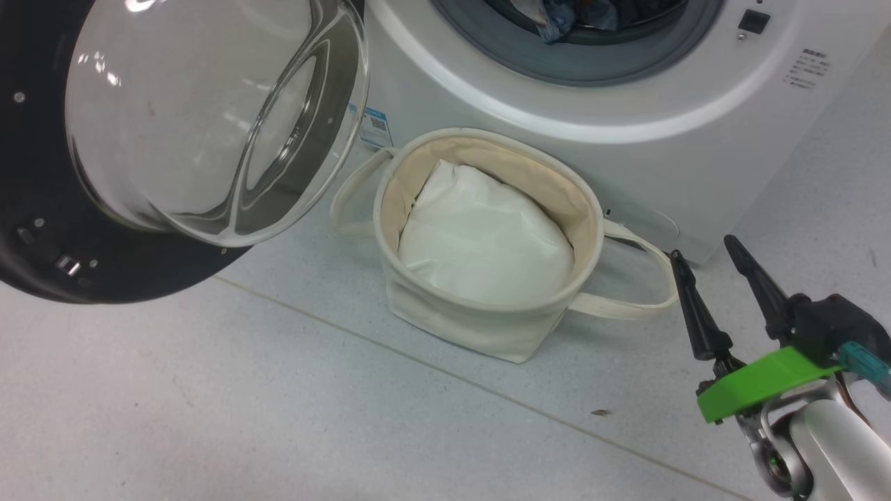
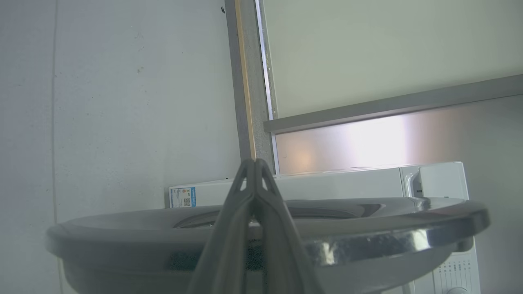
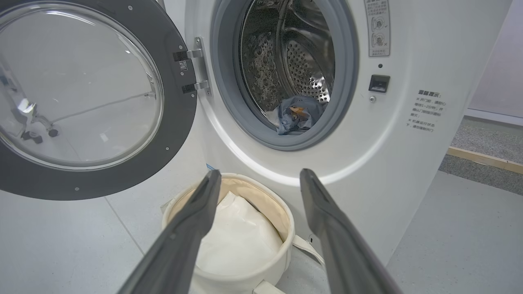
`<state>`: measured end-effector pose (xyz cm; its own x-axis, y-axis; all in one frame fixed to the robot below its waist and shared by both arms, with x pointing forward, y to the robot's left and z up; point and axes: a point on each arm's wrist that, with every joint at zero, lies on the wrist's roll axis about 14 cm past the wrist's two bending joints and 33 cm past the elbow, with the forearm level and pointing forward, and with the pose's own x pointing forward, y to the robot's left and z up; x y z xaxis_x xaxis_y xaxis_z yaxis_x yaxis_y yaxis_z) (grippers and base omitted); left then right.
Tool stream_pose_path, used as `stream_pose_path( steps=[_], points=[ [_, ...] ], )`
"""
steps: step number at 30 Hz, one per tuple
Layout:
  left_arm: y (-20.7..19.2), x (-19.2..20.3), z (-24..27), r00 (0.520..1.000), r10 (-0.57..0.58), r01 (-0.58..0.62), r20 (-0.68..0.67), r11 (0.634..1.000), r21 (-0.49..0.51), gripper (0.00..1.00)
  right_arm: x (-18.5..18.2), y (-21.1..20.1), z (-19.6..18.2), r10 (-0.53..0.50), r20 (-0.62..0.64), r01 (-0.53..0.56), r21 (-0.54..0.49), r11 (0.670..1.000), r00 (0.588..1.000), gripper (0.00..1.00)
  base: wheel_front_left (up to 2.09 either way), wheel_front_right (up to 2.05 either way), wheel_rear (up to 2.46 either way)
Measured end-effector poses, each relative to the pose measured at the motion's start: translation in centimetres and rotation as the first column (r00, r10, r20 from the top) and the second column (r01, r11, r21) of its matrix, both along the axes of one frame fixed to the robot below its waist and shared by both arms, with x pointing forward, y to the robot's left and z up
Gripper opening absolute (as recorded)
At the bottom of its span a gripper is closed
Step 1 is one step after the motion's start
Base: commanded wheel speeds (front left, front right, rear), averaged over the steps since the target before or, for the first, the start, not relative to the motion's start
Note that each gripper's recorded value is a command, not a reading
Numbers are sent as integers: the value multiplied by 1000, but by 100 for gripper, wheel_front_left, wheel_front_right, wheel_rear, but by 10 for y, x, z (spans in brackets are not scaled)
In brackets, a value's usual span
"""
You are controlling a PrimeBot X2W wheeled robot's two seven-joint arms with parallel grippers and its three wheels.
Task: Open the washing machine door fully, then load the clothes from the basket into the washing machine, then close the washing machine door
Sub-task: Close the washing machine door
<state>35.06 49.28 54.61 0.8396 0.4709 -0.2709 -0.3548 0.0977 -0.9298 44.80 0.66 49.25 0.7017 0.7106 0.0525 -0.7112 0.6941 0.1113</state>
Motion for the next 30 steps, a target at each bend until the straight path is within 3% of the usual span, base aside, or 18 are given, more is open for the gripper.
stream_pose_path(
  steps=[7,17,20,25,30],
  points=[
    [-22,0,-17,983,-174,171,-66,984,-50,0,1,2,2,5,6,-5,1,1000,1000,100,0,0,0],
    [-66,-3,-24,913,-402,393,-77,913,-109,0,-6,24,13,51,20,-52,31,998,998,100,0,0,0],
    [-79,-3,-21,887,-457,450,-64,887,-105,0,-10,32,18,63,25,-64,44,997,998,100,0,0,0],
    [-121,1,-15,801,-598,593,-21,798,-102,0,-16,39,31,65,41,-68,70,995,997,100,0,0,0],
    [-151,9,-9,749,-663,661,13,746,-76,0,-23,35,30,47,25,-49,80,996,999,100,0,0,0]
  ],
)
